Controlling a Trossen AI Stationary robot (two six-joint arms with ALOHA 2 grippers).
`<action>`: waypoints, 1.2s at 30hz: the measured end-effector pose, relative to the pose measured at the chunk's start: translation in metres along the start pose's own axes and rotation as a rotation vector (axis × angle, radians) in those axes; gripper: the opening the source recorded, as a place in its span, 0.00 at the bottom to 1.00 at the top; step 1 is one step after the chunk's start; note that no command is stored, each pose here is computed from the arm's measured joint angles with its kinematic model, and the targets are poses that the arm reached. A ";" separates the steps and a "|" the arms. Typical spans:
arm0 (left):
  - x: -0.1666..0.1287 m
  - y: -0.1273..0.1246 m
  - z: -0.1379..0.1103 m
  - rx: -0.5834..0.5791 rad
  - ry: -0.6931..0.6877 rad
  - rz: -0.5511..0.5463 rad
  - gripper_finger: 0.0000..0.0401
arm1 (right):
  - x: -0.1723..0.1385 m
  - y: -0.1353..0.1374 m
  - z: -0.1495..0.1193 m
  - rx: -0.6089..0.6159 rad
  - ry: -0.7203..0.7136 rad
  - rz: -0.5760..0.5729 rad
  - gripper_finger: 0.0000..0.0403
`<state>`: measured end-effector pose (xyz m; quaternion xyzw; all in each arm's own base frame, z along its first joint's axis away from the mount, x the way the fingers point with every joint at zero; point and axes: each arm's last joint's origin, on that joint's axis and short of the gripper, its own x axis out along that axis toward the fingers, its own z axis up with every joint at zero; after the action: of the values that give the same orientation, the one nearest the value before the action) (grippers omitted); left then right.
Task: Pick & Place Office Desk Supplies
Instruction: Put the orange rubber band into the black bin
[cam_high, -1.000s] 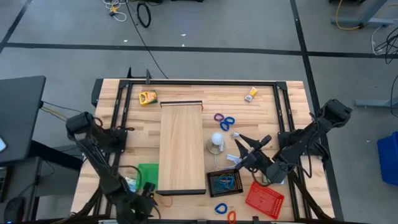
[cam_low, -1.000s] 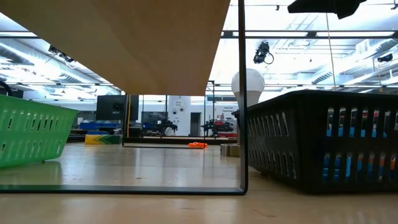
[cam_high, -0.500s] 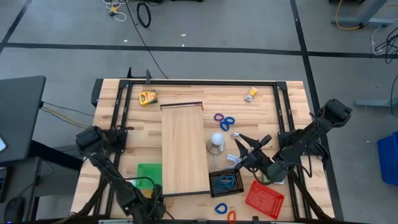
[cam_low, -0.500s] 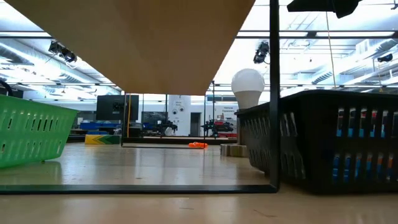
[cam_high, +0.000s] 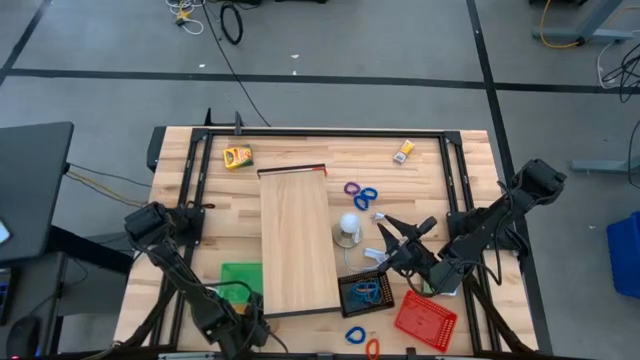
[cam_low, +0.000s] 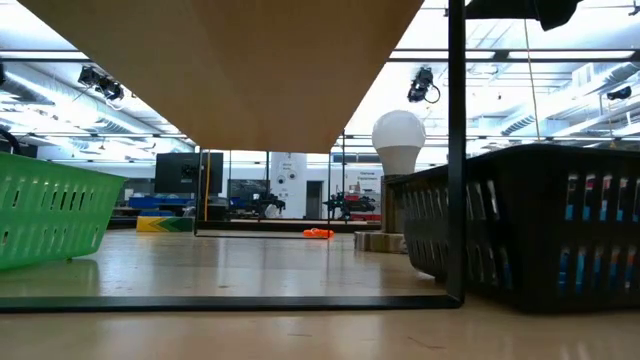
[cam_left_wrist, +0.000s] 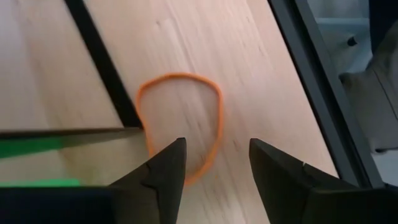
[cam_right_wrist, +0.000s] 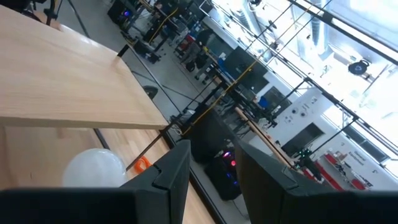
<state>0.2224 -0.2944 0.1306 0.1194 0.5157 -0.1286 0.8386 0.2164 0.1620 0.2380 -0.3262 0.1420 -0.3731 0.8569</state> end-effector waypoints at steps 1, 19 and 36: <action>0.000 -0.001 0.000 0.001 0.003 -0.005 0.44 | 0.000 0.000 0.000 -0.003 0.000 0.000 0.34; 0.015 -0.003 -0.005 0.003 0.027 0.020 0.31 | 0.000 -0.002 0.003 -0.009 0.000 0.000 0.34; -0.001 -0.028 -0.021 0.003 -0.052 0.065 0.01 | 0.000 -0.009 0.011 0.027 -0.014 0.014 0.34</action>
<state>0.1951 -0.3135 0.1208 0.1339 0.4894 -0.1050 0.8553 0.2172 0.1626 0.2520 -0.3160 0.1332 -0.3669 0.8648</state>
